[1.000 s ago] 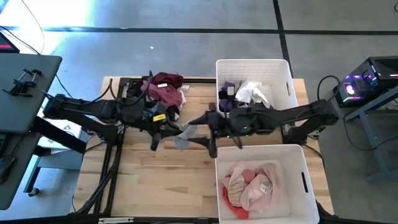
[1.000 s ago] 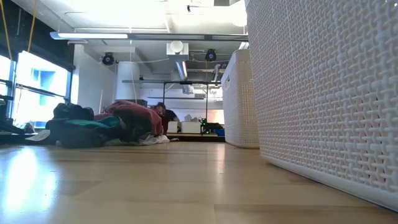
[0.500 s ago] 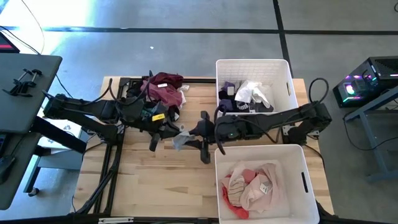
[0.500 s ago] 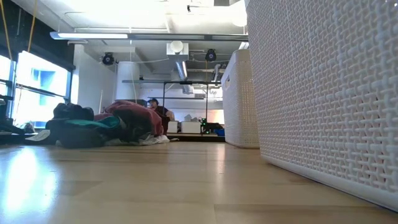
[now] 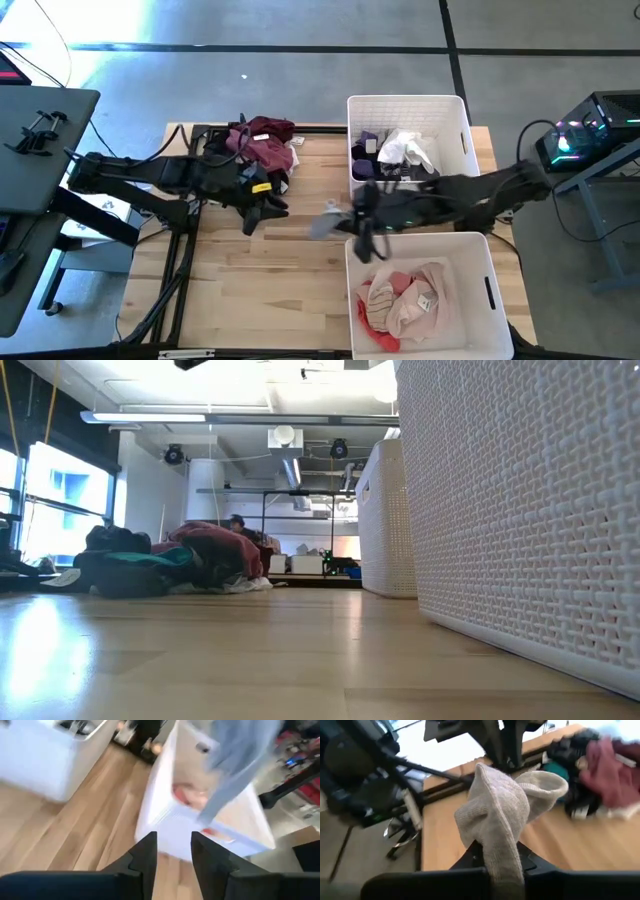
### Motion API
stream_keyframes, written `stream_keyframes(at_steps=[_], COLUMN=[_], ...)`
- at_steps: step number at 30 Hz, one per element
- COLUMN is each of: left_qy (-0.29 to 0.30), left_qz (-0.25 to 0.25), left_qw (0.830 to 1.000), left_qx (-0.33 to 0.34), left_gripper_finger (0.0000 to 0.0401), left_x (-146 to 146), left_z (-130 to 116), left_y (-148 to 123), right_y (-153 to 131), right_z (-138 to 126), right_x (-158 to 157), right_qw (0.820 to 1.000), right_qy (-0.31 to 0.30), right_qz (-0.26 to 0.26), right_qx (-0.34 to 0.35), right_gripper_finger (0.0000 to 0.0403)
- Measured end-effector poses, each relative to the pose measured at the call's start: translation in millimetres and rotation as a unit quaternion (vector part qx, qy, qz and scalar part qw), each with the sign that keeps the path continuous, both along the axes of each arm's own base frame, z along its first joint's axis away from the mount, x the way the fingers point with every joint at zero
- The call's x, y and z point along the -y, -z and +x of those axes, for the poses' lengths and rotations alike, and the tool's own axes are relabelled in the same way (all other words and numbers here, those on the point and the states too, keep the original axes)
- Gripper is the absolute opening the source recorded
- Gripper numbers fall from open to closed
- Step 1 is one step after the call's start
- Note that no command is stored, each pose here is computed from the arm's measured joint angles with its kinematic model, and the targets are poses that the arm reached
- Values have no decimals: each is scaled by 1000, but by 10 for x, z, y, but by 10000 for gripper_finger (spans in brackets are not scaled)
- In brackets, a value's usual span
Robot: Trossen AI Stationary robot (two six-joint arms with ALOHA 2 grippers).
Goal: Sort clothes
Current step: Put the grey sock into the top bin
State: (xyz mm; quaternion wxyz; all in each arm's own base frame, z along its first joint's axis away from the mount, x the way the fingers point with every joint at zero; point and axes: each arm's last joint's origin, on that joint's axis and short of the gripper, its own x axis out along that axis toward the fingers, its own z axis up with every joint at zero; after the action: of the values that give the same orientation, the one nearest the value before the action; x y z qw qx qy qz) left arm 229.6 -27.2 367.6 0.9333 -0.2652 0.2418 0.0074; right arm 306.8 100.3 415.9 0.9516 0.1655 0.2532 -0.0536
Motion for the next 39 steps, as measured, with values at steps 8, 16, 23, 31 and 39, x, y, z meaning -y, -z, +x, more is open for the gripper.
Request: stream_keyframes(at_steps=[8, 16, 23, 31, 39], left_qy=[-12, -14, -14, -14, -12], left_qz=[-11, -14, -14, -13, -14], left_qw=[999, 998, 998, 998, 998], left_qx=[-44, -55, -55, -58, -64], left_gripper_finger=[117, 117, 117, 117, 117], left_x=[-18, -18, -18, -18, -18], left_z=[-42, -53, -53, -58, -64], left_y=[69, 87, 87, 92, 101], right_y=[-384, -322, -220, -60, 34], right_z=[-634, -1094, -1392, -1256, -1191], right_x=[-278, -634, -722, -415, 607], right_qw=[994, 958, 924, 958, 920], right_qy=[-33, -30, 63, 142, 360], right_qz=[70, 183, 215, 89, -26], right_qx=[-82, -219, -310, -233, -153], right_gripper_finger=[6, 4, 4, 3, 6])
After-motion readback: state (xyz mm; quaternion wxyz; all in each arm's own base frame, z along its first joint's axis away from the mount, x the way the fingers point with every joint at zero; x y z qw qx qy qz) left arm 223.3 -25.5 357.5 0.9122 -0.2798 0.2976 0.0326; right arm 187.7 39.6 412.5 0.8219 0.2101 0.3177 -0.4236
